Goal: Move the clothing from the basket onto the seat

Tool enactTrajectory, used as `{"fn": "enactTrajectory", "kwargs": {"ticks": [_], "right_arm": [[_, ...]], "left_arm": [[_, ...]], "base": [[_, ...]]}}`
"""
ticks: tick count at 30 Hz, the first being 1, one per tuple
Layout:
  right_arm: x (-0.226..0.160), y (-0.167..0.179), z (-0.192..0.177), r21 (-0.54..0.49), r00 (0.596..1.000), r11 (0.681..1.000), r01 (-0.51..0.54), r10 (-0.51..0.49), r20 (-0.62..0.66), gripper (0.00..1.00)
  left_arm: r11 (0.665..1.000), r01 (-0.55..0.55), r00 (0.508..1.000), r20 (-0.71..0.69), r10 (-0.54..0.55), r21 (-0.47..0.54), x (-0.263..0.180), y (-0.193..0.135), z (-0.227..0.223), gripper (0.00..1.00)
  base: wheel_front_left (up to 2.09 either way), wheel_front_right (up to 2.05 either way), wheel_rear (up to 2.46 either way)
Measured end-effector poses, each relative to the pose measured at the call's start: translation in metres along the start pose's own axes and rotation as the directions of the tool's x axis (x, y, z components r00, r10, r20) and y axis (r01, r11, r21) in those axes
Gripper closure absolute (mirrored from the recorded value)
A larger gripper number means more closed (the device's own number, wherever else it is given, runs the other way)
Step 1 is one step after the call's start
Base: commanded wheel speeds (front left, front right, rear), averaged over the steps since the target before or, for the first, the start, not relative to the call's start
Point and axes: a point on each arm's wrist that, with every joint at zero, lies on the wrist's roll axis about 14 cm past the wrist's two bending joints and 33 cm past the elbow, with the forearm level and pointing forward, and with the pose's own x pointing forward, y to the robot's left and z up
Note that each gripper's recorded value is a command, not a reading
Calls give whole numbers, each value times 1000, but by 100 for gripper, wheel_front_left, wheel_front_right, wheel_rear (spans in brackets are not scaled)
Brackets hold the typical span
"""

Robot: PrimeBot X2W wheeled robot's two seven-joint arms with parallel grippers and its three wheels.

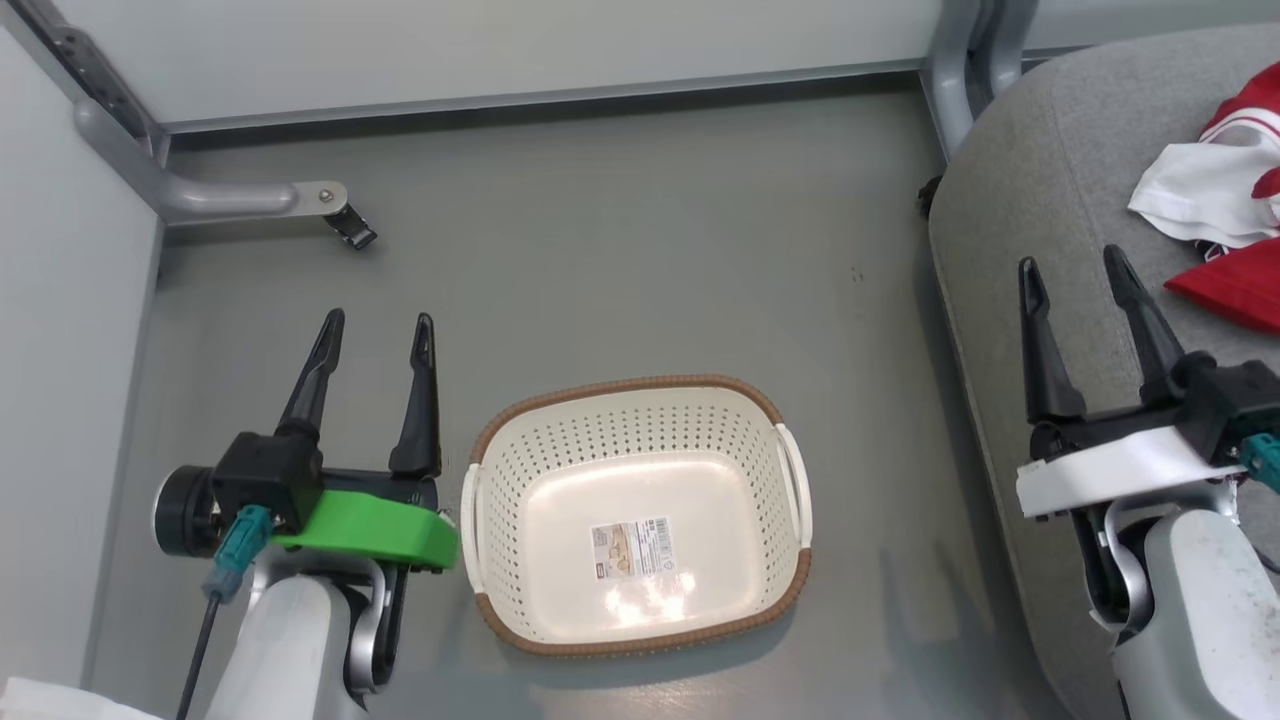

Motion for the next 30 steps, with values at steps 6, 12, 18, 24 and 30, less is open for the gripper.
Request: {"fn": "enactTrajectory", "kwargs": {"ticks": [6, 12, 18, 24, 30], "right_arm": [[-15, 13, 3, 7, 1000, 1000, -19, 19, -3, 0], [-33, 19, 6, 12, 1000, 1000, -22, 22, -12, 0], [-47, 22, 7, 6, 1000, 1000, -18, 18, -23, 0], [-58, 20, 8, 9, 1000, 1000, -4, 5, -26, 0], [-65, 22, 7, 2, 999, 1000, -5, 5, -37, 0]], "left_arm": [[998, -57, 998, 7, 57, 1, -22, 16, 6, 0], [995, -95, 995, 13, 95, 0, -43, 25, 10, 0], [994, -107, 994, 18, 107, 1, -56, 28, 12, 0], [994, -112, 993, 19, 113, -13, -65, 27, 13, 0], [993, -121, 992, 28, 121, -13, -70, 29, 16, 0]], "base": [[0, 0, 0], [0, 0, 0], [0, 0, 0], [0, 0, 0], [0, 0, 0]]}}
